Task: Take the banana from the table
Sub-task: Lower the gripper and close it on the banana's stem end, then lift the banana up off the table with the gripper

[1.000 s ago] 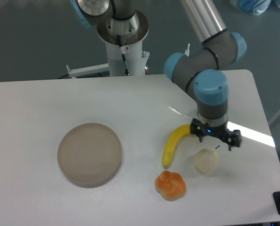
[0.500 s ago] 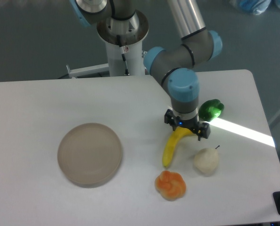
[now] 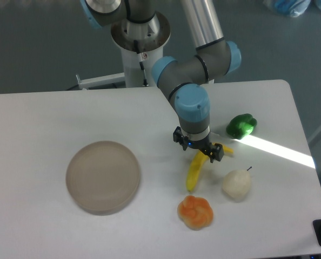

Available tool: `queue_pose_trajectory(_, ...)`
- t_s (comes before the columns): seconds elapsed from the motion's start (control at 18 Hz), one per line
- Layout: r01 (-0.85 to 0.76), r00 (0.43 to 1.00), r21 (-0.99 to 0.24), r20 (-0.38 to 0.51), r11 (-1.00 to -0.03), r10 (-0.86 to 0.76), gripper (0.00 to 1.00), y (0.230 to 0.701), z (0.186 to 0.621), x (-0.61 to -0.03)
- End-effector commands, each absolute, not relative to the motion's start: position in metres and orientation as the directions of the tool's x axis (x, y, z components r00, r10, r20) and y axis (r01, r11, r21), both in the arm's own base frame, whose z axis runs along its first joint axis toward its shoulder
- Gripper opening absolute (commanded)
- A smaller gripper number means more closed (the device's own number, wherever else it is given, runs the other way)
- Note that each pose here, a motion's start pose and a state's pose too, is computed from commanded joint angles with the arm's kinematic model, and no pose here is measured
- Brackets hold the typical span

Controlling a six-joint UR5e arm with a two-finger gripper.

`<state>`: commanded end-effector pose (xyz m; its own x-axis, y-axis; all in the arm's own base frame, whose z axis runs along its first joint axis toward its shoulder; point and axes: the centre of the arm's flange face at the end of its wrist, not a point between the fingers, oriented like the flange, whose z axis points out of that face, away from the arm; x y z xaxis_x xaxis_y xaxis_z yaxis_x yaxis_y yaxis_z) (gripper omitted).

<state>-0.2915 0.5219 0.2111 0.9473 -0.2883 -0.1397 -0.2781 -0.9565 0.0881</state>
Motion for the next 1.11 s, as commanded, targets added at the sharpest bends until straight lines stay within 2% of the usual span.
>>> queue_pose_trajectory(0.72,-0.283,0.947,0.1,-0.128,-0.954,-0.294,1.0,0.524,0.191,-0.294)
queue_pose_trajectory(0.78,-0.281,0.947,0.099,-0.129,-0.954,-0.293,0.93,0.524,0.192,-0.295)
queue_pose_trajectory(0.83,-0.282,0.948,0.1,-0.128,-0.954,-0.293,0.74,0.524,0.192,-0.295)
queue_pose_trajectory(0.89,-0.283,0.947,0.099,-0.129,-0.954,-0.294,0.62,0.524,0.192,-0.296)
queue_pose_trajectory(1.11,-0.281,0.947,0.098,-0.131,-0.955,-0.293,0.46,0.523,0.194,-0.299)
